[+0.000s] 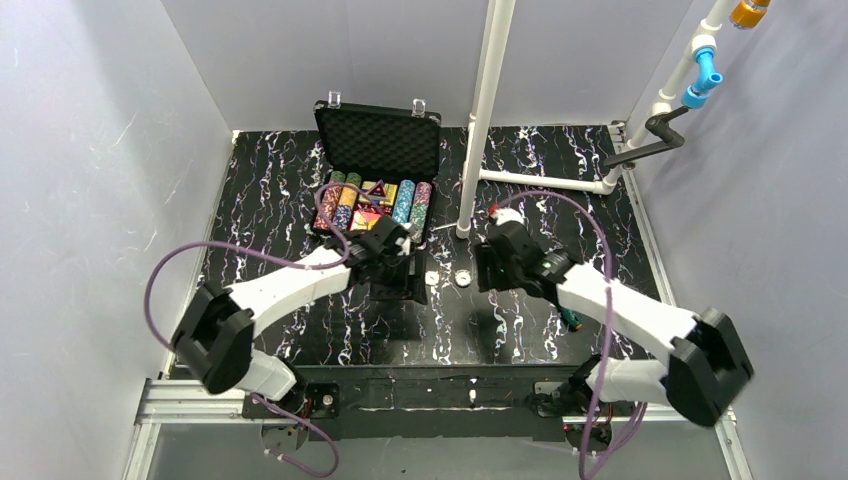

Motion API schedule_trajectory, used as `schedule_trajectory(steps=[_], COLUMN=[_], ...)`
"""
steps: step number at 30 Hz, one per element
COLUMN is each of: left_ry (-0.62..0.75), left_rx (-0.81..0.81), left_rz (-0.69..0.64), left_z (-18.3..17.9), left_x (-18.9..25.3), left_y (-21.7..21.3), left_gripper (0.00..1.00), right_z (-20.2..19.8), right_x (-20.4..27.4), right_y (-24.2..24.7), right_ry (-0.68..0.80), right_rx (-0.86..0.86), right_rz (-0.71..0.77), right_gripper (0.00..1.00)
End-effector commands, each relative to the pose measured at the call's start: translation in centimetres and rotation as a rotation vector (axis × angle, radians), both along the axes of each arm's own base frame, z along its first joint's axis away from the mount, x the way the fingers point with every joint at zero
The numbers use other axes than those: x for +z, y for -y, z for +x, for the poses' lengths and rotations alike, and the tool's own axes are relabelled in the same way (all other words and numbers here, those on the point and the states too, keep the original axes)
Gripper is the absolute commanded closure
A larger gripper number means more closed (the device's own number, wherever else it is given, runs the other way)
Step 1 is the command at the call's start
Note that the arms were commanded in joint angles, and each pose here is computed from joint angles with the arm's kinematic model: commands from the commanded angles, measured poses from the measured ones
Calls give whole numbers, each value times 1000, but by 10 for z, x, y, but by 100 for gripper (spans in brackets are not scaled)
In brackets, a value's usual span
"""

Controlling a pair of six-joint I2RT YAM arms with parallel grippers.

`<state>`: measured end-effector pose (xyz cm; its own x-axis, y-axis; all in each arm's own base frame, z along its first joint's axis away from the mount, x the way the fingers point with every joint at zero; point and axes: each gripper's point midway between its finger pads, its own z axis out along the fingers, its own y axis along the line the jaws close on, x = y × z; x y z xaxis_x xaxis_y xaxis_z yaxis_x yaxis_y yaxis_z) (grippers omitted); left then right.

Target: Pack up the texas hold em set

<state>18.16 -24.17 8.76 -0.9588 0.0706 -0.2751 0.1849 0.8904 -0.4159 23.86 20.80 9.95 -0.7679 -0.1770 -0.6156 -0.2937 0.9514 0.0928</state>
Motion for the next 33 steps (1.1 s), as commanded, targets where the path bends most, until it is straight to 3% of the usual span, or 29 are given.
schedule_trajectory(steps=[1, 9, 15, 33], left_ry=[88, 12, 4, 20], left_rx=[-20, 95, 133, 133], left_rz=[148, 299, 372, 520], left_z=[32, 70, 87, 89], left_x=[-2, -40, -60, -83], left_y=[12, 40, 49, 39], left_gripper=[31, 39, 37, 43], right_z=[-22, -42, -49, -48], right_x=[-6, 5, 4, -4], right_y=[34, 62, 61, 56], right_ry=[-30, 3, -18, -49], right_rx=[-126, -198, -185, -170], right_rz=[107, 271, 302, 301], right_gripper=[32, 32, 32, 32])
